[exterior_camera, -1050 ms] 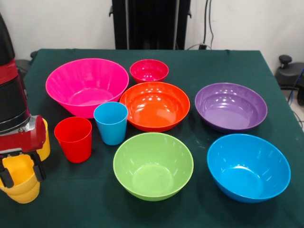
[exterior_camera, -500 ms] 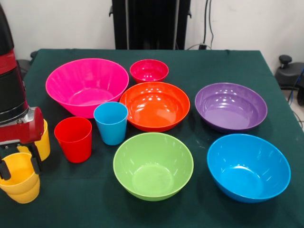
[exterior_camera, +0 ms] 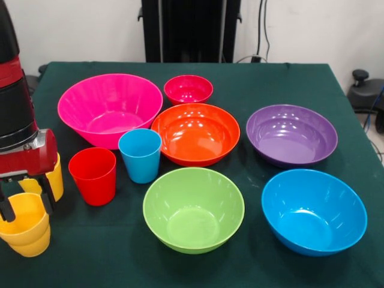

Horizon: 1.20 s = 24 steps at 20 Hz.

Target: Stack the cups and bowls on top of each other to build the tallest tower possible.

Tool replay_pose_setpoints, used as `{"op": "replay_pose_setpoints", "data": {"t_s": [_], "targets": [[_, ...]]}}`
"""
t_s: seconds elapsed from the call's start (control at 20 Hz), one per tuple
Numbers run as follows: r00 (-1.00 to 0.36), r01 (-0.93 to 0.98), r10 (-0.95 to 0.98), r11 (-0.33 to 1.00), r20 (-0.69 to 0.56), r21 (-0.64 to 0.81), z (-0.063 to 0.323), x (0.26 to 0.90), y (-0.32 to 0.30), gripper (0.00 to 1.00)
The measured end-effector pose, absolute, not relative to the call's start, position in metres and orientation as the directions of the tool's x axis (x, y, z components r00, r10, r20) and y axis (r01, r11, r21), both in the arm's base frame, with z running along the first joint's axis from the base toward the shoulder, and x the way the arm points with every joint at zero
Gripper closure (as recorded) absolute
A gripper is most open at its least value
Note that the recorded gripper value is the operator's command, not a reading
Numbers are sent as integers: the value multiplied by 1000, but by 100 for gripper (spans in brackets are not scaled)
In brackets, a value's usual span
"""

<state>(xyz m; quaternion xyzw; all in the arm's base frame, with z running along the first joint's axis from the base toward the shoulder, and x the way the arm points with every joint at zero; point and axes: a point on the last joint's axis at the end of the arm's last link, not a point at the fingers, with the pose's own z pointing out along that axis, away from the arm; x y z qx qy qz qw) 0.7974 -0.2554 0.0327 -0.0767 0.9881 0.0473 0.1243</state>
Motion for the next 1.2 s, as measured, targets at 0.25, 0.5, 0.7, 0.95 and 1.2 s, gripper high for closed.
{"op": "replay_pose_setpoints", "data": {"t_s": [0.25,0.5,0.7,0.95,1.2], "targets": [[-957,-168,-145,983,-253,71,35,798,-253,0],[-956,-172,-149,983,-253,70,36,799,-250,0],[-956,-174,-150,982,-252,72,34,799,-249,0],[-957,-173,-149,982,-249,77,30,798,-247,0],[-959,-173,-148,981,-241,88,22,795,-244,0]]}}
